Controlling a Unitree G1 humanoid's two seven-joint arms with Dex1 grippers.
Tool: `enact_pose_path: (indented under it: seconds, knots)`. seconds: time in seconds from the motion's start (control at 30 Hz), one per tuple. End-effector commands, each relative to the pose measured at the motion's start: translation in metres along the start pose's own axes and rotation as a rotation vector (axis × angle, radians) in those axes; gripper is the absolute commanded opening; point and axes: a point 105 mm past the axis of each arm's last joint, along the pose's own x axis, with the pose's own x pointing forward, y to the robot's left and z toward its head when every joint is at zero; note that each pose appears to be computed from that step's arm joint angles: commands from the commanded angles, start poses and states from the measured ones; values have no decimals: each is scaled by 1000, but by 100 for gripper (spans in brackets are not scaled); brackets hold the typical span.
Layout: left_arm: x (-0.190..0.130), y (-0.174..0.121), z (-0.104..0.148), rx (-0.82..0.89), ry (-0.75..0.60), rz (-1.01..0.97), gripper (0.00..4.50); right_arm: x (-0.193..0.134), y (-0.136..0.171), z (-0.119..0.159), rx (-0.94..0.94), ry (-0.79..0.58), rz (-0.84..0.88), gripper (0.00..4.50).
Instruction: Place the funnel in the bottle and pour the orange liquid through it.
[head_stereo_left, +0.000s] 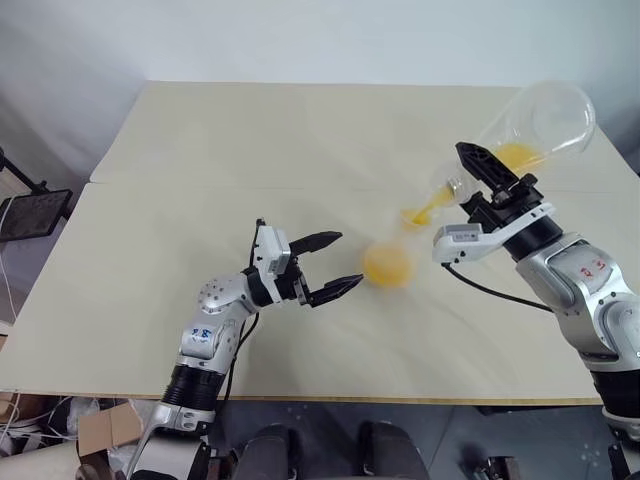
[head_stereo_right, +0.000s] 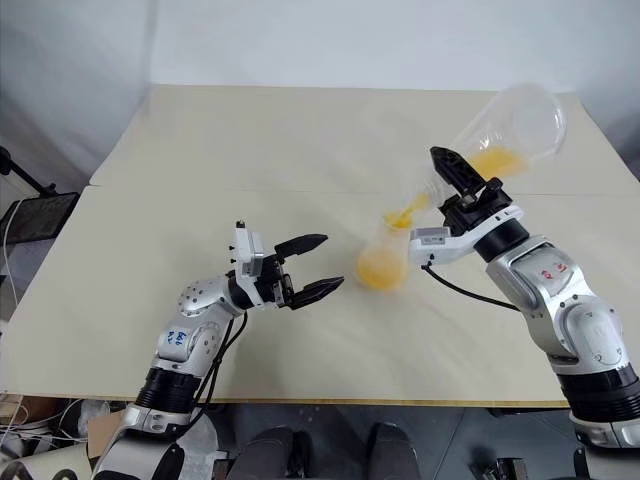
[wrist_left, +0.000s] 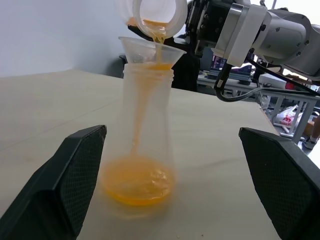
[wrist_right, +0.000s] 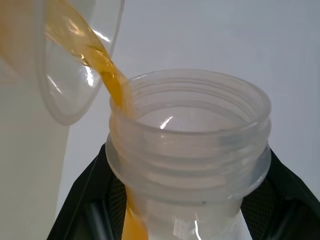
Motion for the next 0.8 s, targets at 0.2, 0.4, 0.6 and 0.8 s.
enact_pose_path:
  seconds: [0.2,0.4,0.6,0.8]
  knots:
    - [0,-4,10,52,-25,-13,450,4,-22,-8,-52,3,-71,248]
    - [1,-6,9,51,-33,-3,450,7,-23,-7,-60,-12,-71,248]
    - [2,-4,11,56,-38,12,450,8,-21,-5,-77,-32,-58,248]
    - [4,-3,12,59,-47,17,450,9,-18,-6,-83,-39,-52,248]
